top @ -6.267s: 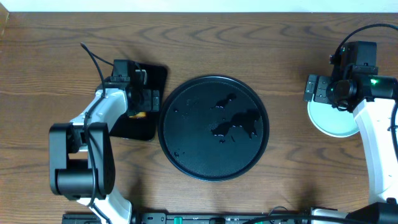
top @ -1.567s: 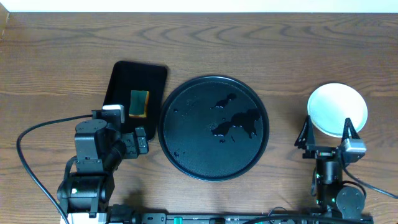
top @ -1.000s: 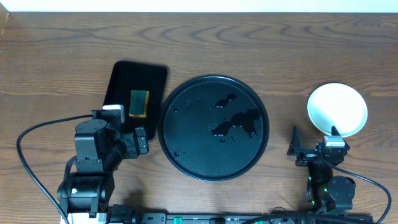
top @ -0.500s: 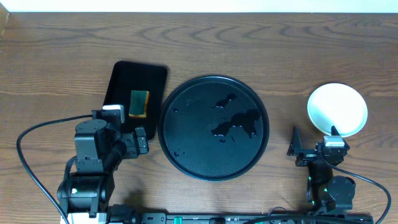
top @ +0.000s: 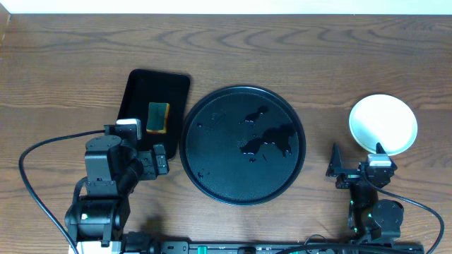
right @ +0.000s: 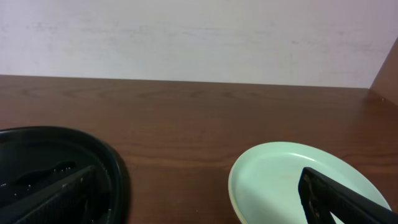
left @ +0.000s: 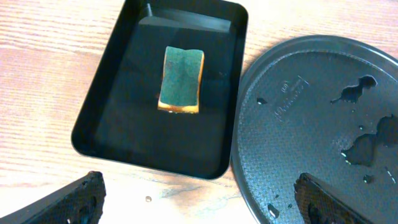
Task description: Clean dirty plates on tray and stack at the side
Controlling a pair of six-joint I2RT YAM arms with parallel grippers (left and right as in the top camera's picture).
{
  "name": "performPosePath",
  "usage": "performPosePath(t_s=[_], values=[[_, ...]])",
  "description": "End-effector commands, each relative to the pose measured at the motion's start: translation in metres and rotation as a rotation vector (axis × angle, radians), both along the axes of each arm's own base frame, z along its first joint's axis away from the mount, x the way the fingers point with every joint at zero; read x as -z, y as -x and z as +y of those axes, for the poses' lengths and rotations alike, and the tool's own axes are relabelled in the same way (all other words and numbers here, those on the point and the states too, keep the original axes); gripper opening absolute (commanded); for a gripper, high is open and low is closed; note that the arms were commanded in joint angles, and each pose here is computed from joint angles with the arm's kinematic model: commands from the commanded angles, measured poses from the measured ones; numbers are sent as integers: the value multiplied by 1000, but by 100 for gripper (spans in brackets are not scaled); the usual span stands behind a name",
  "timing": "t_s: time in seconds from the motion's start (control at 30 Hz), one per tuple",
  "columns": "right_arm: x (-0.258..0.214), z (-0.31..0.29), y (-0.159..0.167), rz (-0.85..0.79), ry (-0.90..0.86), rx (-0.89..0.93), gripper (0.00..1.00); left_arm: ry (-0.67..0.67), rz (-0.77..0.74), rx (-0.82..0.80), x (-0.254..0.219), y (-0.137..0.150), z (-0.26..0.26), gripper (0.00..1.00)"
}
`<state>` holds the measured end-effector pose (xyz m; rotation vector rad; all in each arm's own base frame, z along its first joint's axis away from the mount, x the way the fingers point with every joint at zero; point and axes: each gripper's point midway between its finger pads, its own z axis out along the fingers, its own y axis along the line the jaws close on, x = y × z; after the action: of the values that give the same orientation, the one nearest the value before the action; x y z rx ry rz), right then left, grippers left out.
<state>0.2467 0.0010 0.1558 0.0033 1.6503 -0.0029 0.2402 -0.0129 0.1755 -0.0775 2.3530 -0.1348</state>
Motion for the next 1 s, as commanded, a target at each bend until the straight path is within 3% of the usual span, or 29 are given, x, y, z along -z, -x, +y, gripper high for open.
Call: performPosePath(t_s=[0.0,0.53,0.73,0.97], values=[[0,1,0,-3,18,-7,99,2,6,-23,2,1,3,98],[0,1,0,-3,18,-7,99,-15,32,-36,11,21,6,98],[0,1,0,-3,18,-6,99,-32,-139,-55,16,11,11,98],[0,1,0,-3,18,-7,99,-21,-480,-61,12,-8,11,98]])
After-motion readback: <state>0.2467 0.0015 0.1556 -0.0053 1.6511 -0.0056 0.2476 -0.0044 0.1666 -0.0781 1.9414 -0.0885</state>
